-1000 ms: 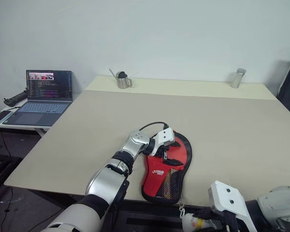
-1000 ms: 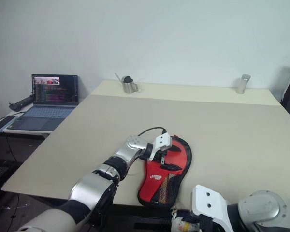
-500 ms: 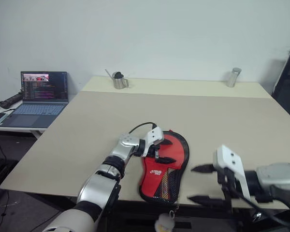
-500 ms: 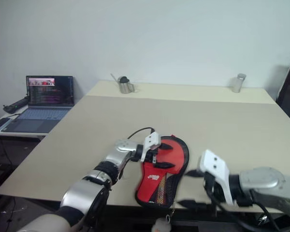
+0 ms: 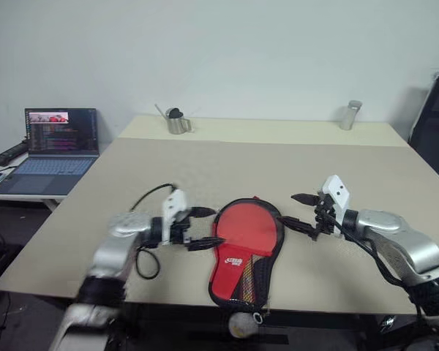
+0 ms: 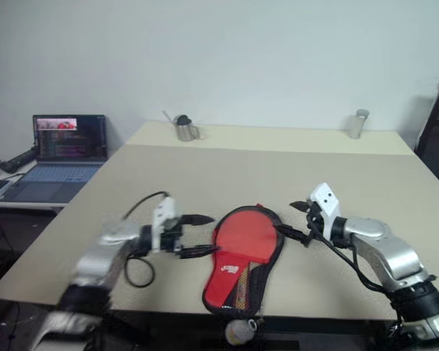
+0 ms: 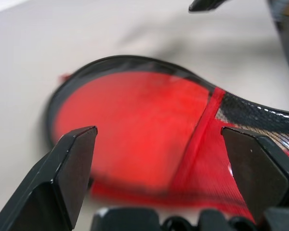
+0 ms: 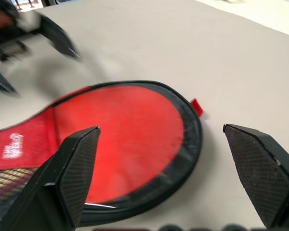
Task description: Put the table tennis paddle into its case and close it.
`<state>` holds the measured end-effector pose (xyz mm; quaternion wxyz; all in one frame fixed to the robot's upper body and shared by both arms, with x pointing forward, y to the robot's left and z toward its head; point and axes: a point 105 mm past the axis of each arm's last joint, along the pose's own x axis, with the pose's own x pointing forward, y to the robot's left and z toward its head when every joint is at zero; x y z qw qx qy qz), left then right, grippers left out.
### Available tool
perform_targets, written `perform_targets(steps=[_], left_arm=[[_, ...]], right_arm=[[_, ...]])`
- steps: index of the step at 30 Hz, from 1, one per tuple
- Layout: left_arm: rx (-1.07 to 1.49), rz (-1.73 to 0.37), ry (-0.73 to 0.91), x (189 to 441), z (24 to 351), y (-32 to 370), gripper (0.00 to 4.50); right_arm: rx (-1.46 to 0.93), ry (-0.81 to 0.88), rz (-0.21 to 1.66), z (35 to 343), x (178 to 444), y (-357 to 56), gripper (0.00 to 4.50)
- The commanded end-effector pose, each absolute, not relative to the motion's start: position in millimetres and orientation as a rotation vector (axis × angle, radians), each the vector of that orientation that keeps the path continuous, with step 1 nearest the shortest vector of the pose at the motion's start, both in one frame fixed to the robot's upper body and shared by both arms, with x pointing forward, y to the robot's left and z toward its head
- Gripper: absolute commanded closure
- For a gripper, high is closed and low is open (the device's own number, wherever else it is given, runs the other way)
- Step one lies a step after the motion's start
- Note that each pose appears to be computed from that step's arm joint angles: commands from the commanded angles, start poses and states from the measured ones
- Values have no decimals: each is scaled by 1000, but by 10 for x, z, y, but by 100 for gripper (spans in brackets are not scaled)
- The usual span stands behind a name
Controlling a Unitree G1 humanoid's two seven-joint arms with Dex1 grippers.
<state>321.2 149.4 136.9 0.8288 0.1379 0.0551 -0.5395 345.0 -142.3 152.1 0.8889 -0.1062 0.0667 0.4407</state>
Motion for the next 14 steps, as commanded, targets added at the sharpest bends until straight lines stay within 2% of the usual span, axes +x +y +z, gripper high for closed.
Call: perform_targets(steps=[1,6,10,14], left_arm=[[300,-1055,53,3082,1588,1510,0],[302,-1046,56,3030,1597,1529,0],[304,-1053,67,3051,1512,1586,0],[285,-1003,44,3124,1435,1544,0]], right_arm=[[-237,64,880,1666,3604,-1643,1],[-252,53,798,1747,3760,-1876,1],[-279,50,775,1738,3763,-1886,1],[-335,117,773,1675,3780,-1969,1]])
